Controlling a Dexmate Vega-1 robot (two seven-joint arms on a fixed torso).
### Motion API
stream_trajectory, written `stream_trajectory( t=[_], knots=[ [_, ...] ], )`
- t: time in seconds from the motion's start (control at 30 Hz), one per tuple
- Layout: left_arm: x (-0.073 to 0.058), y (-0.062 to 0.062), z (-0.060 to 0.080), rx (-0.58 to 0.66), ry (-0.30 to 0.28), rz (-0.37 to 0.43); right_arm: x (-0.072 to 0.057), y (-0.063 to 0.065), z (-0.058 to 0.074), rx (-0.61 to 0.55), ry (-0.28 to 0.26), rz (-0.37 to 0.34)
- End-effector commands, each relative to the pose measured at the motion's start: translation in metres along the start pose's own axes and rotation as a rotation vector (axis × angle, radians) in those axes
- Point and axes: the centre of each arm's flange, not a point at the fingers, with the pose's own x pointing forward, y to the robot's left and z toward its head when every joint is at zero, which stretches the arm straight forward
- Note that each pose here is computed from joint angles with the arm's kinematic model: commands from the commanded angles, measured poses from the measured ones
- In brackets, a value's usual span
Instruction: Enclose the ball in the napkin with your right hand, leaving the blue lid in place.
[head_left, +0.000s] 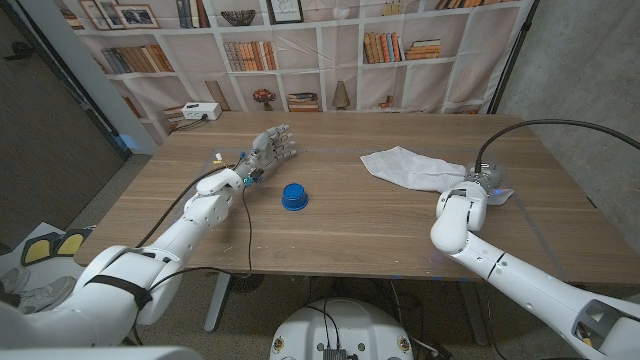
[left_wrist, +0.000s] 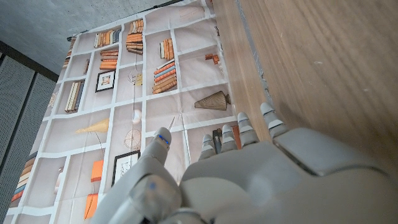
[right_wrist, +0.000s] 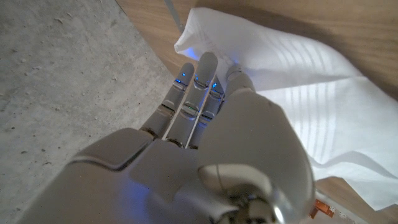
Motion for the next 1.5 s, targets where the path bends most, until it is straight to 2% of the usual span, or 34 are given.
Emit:
stream_trajectory(
  t=[0.03, 0.3, 0.47, 0.67, 0.87, 1.13, 1.3, 1.5],
  knots=[
    [-0.005, 0.002, -0.001, -0.006, -0.007, 0.006, -0.025, -0.052, 0.013, 0.041, -0.038, -0.579],
    [-0.007, 0.003, -0.002, -0.011, -0.012, 0.008, -0.027, -0.067, 0.031, 0.082, -0.090, -0.685],
    [-0.011, 0.004, -0.004, -0.019, -0.017, 0.017, -0.027, -0.077, 0.039, 0.107, -0.111, -0.723],
    [-0.015, 0.006, -0.004, -0.020, -0.022, 0.031, -0.027, -0.083, 0.046, 0.111, -0.180, -0.745],
    [-0.018, 0.007, -0.003, -0.020, -0.029, 0.039, -0.027, -0.083, 0.055, 0.085, -0.284, -0.733],
    [-0.020, 0.009, -0.002, -0.021, -0.031, 0.047, -0.027, -0.077, 0.066, 0.005, -0.434, -0.654],
    [-0.019, 0.010, -0.003, -0.023, -0.030, 0.046, -0.028, -0.072, 0.078, -0.027, -0.491, -0.623],
    [-0.020, 0.010, -0.004, -0.026, -0.030, 0.049, -0.030, -0.068, 0.088, -0.036, -0.535, -0.605]
  ],
)
